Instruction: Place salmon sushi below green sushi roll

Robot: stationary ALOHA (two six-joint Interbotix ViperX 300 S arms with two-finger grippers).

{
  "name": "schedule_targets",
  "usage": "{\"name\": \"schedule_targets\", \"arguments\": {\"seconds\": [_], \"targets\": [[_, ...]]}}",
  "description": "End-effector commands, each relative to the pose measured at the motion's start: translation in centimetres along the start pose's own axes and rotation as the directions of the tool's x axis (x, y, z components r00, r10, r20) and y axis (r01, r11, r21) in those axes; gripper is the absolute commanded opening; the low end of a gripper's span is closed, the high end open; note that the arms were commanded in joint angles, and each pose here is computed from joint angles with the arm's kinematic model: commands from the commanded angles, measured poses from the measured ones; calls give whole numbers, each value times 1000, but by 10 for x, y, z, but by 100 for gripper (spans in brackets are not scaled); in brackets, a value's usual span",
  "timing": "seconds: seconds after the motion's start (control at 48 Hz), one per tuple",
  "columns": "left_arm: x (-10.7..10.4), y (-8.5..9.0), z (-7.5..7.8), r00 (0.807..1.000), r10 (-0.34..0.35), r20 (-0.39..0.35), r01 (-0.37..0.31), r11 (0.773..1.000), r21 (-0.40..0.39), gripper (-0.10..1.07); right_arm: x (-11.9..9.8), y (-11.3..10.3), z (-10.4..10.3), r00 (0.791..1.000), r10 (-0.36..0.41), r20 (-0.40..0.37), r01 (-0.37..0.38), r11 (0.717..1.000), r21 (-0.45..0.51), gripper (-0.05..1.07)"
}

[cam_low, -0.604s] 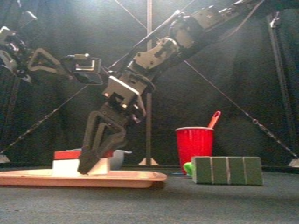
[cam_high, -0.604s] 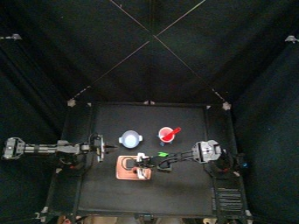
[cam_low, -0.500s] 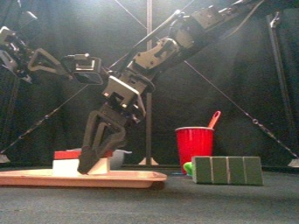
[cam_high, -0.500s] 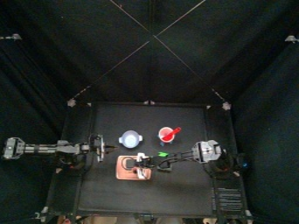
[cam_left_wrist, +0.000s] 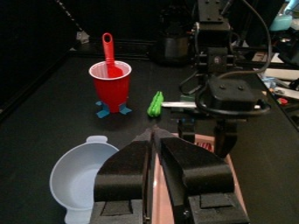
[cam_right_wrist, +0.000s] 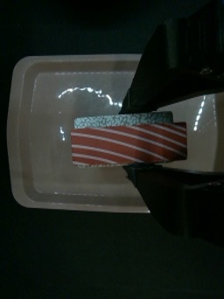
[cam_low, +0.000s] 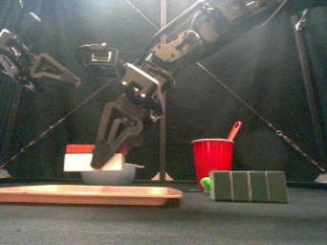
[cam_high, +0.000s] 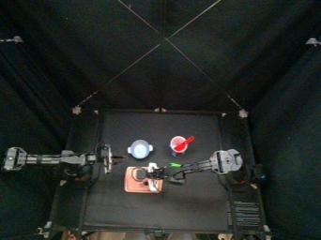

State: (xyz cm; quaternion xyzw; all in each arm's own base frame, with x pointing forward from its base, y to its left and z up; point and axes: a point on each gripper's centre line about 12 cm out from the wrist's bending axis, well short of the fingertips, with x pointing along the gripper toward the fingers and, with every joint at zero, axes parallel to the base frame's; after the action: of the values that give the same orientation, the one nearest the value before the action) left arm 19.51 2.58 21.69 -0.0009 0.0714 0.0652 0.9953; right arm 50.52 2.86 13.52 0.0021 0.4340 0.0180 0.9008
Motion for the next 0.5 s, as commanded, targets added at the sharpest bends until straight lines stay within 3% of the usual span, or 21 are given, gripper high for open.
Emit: {"name": "schedule_targets", "arguments": {"seconds": [0.0, 0.479], "targets": [[1, 0, 5, 1000, 2, 15, -2, 1000, 0, 55, -33, 4, 15, 998, 7, 64, -7, 1000, -2, 69], [1, 1, 5, 1000, 3, 15, -3, 1000, 0, 55, -79, 19, -43, 993, 51, 107, -56, 998, 41, 69]]}}
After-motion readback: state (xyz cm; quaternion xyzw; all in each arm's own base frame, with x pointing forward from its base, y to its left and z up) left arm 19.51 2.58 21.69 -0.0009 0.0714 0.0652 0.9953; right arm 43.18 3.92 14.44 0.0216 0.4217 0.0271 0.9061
